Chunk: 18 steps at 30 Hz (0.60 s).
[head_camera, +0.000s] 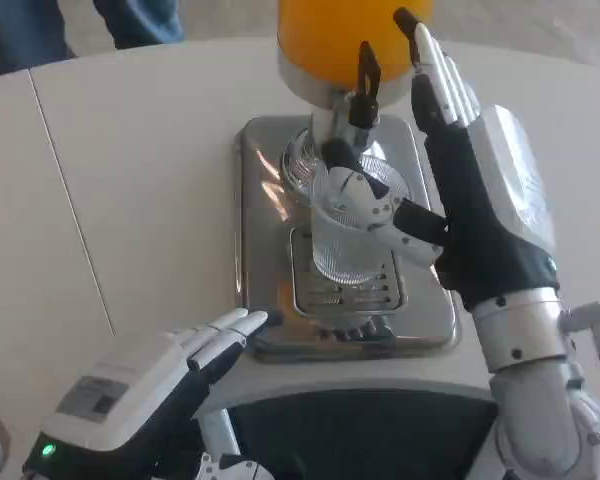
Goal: Grasp the cup under the faucet to collect the drink, then remove the cup.
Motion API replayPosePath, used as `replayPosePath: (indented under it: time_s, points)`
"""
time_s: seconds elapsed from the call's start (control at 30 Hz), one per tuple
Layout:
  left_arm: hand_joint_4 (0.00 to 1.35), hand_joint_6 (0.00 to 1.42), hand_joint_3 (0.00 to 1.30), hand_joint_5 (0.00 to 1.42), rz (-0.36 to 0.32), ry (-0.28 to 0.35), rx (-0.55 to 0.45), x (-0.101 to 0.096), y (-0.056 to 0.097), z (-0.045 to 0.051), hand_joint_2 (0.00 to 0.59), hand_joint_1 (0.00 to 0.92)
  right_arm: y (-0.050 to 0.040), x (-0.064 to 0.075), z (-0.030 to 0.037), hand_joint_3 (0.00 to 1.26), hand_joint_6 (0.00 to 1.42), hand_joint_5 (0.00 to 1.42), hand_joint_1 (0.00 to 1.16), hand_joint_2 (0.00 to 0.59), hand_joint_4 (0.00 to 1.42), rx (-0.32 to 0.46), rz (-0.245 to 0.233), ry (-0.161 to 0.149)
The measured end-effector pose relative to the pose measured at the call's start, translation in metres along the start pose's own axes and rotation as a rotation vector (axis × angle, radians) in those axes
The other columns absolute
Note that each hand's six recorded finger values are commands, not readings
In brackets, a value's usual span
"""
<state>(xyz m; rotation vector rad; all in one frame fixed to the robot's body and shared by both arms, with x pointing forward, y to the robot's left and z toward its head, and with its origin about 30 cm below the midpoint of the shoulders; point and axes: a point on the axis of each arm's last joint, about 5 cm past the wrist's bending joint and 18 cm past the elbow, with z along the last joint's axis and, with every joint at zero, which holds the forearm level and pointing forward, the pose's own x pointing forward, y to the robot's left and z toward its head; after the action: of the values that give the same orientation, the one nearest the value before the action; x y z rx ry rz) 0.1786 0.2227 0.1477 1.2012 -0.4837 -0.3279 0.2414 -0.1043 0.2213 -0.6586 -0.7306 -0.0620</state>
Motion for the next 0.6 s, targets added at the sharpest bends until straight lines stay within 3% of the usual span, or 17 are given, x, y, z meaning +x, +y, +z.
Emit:
replayPosePath:
  time_s: [0.6]
  points:
    - [0.09, 0.29, 0.15, 0.23, -0.002, 0.010, -0.004, -0.001, -0.001, -0.0003, 0.116, 0.095, 0.0148, 0.006, 0.0023, 0.00, 0.00, 0.00, 0.48, 0.403, 0.00, 0.061, 0.063, -0.008]
